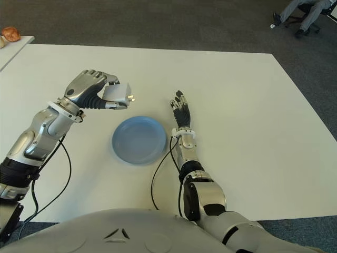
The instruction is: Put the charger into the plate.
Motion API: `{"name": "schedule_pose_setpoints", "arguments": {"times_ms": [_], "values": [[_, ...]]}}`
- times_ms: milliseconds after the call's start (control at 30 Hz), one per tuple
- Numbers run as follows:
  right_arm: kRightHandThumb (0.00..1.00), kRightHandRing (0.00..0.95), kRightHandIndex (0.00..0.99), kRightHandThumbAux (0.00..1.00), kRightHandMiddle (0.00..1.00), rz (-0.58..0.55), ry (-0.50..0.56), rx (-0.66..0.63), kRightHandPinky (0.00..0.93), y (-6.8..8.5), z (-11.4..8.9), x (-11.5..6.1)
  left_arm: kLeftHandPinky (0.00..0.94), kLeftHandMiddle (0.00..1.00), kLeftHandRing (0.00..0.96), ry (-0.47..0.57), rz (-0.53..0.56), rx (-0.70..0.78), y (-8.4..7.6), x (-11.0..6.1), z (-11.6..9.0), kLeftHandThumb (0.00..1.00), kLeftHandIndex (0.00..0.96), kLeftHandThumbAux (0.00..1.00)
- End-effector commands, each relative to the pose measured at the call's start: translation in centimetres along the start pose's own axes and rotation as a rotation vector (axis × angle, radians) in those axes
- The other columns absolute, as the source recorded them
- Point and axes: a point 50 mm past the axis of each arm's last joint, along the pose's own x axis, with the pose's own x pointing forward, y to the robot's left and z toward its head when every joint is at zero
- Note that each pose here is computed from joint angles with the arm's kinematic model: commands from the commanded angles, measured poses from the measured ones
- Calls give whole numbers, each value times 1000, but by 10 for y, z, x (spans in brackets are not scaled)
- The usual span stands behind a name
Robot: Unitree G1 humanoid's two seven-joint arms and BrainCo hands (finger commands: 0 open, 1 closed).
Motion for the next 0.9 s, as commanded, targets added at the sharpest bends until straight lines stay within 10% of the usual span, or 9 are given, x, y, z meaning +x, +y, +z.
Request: {"name": "schedule_pose_setpoints", "arguments": {"times_ms": [33, 900], "values": [[1, 0, 0, 528, 0, -2, 142, 4, 1, -7, -25, -15, 843, 889, 876, -11, -58, -36, -15, -1, 8, 752, 443, 698], [39, 0, 0, 540, 0, 39, 125, -25, 0, -11, -23, -18, 830, 877, 867, -15, -130, -63, -39, -2, 19, 751, 443, 698]]}}
